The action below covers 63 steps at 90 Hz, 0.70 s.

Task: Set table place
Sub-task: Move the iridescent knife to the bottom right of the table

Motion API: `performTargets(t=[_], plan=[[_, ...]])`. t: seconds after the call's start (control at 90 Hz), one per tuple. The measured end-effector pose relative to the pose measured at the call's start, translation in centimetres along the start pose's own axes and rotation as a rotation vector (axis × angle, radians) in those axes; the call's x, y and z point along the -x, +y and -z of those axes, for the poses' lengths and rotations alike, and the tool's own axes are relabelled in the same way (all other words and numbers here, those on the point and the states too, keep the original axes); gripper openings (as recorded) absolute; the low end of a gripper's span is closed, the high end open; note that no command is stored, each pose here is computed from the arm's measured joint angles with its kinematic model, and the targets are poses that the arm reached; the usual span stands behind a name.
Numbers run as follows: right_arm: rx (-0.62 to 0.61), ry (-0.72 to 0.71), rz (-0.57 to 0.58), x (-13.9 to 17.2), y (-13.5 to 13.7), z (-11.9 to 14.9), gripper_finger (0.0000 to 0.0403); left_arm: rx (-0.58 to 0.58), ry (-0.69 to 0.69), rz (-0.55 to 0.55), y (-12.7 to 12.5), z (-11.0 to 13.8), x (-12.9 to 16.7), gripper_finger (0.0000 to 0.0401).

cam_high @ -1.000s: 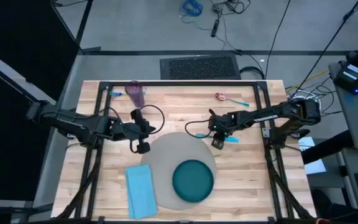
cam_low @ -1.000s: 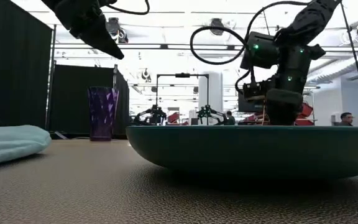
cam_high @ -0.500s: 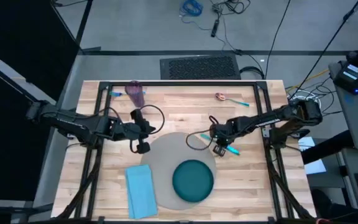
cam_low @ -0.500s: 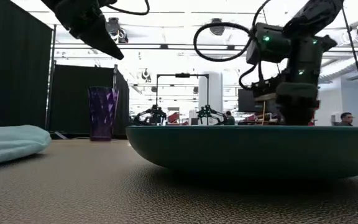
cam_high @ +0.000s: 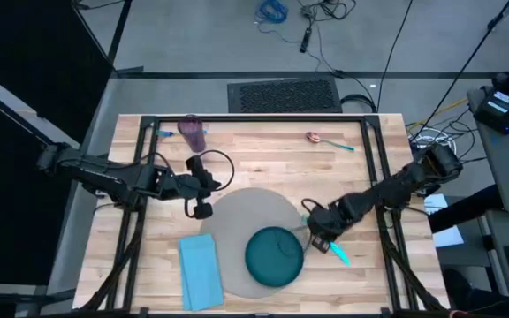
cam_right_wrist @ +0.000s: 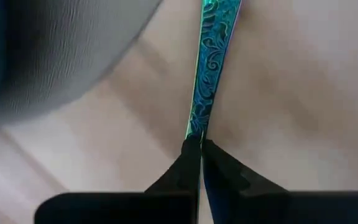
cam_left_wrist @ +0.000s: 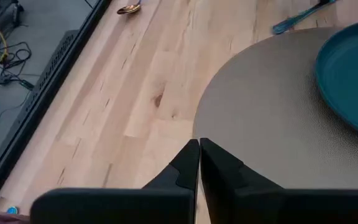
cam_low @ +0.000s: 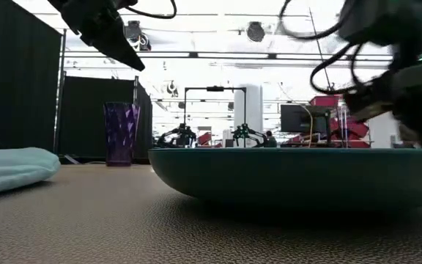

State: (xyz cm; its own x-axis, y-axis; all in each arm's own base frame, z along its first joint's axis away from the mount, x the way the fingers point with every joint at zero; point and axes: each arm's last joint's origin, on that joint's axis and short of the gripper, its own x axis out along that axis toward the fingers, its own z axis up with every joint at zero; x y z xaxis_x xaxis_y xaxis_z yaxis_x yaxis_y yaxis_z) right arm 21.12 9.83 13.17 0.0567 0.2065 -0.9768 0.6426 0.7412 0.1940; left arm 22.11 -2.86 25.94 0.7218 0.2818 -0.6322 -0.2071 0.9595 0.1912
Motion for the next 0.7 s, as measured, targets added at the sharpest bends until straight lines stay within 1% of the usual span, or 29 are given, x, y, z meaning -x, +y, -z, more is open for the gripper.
performTargets(t=[0.067,0.178,0.3,0.344,0.433,0.489,0.522,0.589,0.7], plan=[[0.022,0.014,0.017,-0.2,0.4,1.4,0.0001,-0.001,0.0,0.001,0.0,0.0,0.0,0.0],[0.167,0.037,0.034,-0.6,1.1,3.6,0.0001,-0.009,0.001,0.004,-0.1,0.0,0.0,0.0],[0.267,0.067,0.068,-0.7,1.1,5.0,0.0001,-0.01,0.002,0.009,-0.1,0.0,0.0,0.0],[0.351,0.075,0.076,-0.8,1.0,5.4,0.0001,-0.009,0.002,0.009,-0.1,0.0,0.0,0.0],[0.583,0.102,0.086,-0.8,0.9,6.1,0.0001,-0.009,0.002,0.009,-0.1,0.0,0.0,0.0],[0.697,0.113,0.092,-0.9,0.8,6.2,0.0001,-0.007,0.002,0.009,-0.1,0.0,0.0,0.0],[0.745,0.118,0.095,-0.9,0.8,6.3,0.0001,-0.003,0.002,0.009,-0.1,0.0,0.0,0.0],[0.804,0.125,0.11,-0.9,0.6,6.3,0.0001,-0.003,0.002,0.009,-0.1,0.0,0.0,0.0],[0.922,0.128,0.102,-0.9,0.7,6.2,0.0001,-0.001,0.0,0.009,-0.1,0.0,0.0,0.0]])
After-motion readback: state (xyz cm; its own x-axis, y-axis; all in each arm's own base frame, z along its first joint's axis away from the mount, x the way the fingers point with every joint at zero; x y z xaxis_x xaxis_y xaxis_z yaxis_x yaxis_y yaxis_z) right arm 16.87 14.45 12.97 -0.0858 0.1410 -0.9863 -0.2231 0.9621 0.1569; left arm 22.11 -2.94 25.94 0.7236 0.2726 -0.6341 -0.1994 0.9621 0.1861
